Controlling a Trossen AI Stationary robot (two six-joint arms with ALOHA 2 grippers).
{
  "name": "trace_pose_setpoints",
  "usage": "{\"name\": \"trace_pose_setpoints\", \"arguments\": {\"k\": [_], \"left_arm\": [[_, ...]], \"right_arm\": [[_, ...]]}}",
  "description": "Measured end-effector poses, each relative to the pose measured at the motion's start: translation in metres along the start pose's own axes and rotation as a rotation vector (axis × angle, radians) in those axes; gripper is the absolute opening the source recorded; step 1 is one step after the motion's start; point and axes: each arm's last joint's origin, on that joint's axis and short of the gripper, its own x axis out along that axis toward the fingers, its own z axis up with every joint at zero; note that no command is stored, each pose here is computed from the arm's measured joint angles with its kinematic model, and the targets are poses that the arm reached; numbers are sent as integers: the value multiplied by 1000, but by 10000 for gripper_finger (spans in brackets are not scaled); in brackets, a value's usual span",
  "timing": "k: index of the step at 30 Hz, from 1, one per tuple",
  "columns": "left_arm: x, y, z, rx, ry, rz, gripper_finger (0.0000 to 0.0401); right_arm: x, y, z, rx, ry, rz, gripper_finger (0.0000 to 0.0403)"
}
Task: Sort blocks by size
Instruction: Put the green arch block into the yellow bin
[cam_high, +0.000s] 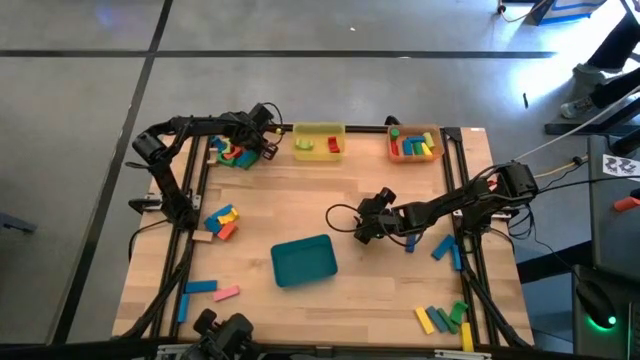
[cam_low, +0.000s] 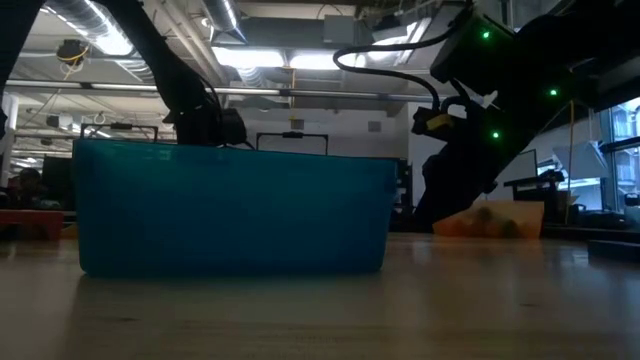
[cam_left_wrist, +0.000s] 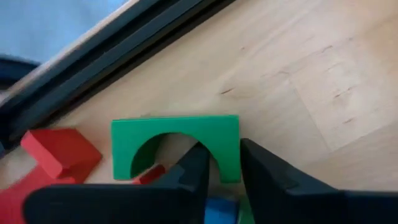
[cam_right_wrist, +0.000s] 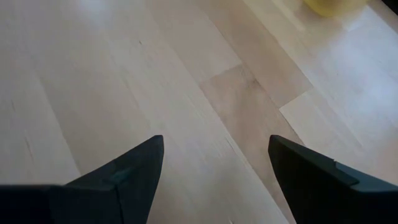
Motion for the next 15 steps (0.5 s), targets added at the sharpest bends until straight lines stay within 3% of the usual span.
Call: {"name": "trace_pose_setpoints", "arguments": {"k": [6, 10, 15], "left_arm": [[-1, -2, 1, 112, -11, 3, 22], [-16, -8, -2, 207, -14, 1, 25], [-54, -17, 0, 285, -111, 0, 41]], "right_arm": [[0, 0, 0, -2, 0, 0, 292], [0, 0, 0, -1, 0, 0, 292], [0, 0, 0, -2, 0, 1, 292]]}}
